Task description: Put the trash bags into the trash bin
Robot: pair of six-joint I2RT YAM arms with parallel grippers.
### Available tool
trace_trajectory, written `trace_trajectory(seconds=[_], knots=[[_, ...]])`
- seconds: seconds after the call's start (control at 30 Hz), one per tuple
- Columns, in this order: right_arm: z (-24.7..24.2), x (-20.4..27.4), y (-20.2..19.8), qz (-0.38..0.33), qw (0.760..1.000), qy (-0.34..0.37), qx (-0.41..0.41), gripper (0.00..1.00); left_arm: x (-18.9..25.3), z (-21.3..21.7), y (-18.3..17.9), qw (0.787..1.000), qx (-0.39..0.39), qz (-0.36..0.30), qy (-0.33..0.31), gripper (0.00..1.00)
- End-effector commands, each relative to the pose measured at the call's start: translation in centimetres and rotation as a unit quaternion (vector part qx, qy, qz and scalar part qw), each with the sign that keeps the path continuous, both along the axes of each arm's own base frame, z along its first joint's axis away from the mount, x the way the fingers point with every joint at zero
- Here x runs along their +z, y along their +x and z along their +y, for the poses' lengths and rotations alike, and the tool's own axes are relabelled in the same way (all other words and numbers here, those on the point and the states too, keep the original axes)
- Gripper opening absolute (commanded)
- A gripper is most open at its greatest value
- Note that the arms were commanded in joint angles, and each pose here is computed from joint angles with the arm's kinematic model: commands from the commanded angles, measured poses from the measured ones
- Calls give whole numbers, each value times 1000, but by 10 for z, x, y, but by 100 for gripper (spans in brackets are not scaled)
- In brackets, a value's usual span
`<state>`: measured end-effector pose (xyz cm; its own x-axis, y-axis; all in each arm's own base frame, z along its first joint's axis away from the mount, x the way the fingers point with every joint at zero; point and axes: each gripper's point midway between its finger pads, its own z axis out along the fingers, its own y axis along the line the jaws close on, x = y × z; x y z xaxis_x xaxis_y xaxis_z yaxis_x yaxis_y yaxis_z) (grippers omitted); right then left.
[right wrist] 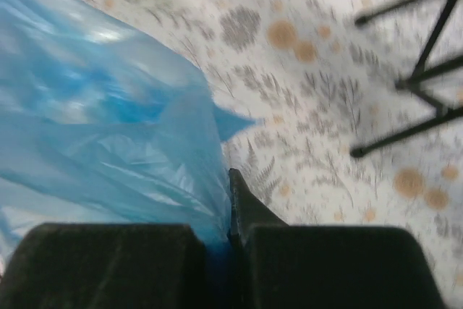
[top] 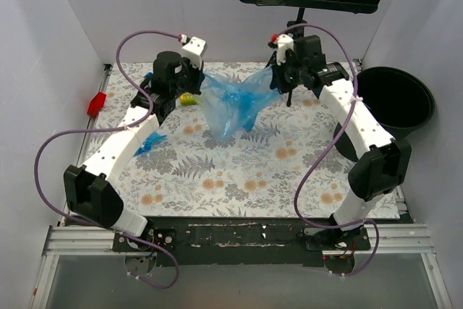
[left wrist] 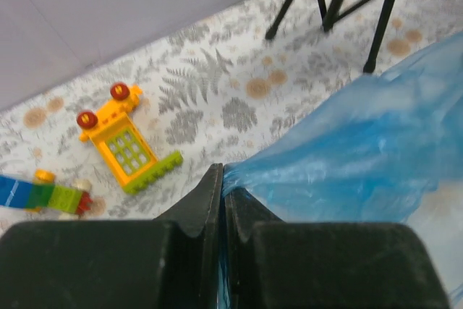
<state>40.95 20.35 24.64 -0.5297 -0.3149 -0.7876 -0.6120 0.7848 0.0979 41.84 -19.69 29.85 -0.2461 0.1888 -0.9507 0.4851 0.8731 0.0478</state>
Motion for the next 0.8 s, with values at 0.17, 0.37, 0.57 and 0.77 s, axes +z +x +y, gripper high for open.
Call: trace_trajectory(seconds=[0.17, 0.37, 0.57, 0.77], knots=[[81, 256, 32, -339, 933, 102, 70, 1, 198, 7, 39, 979, 64, -176, -83, 0], [29, 466, -61, -708, 678, 196, -8, 1, 450, 53, -70, 828, 103, -510, -211, 0], [41, 507, -148, -856, 507, 85, -57, 1, 445, -40, -192, 726, -147, -667, -84, 0], [48, -47, -151, -532, 696, -263, 404, 1, -103, -30, -194, 759, -494, -207, 370, 0]])
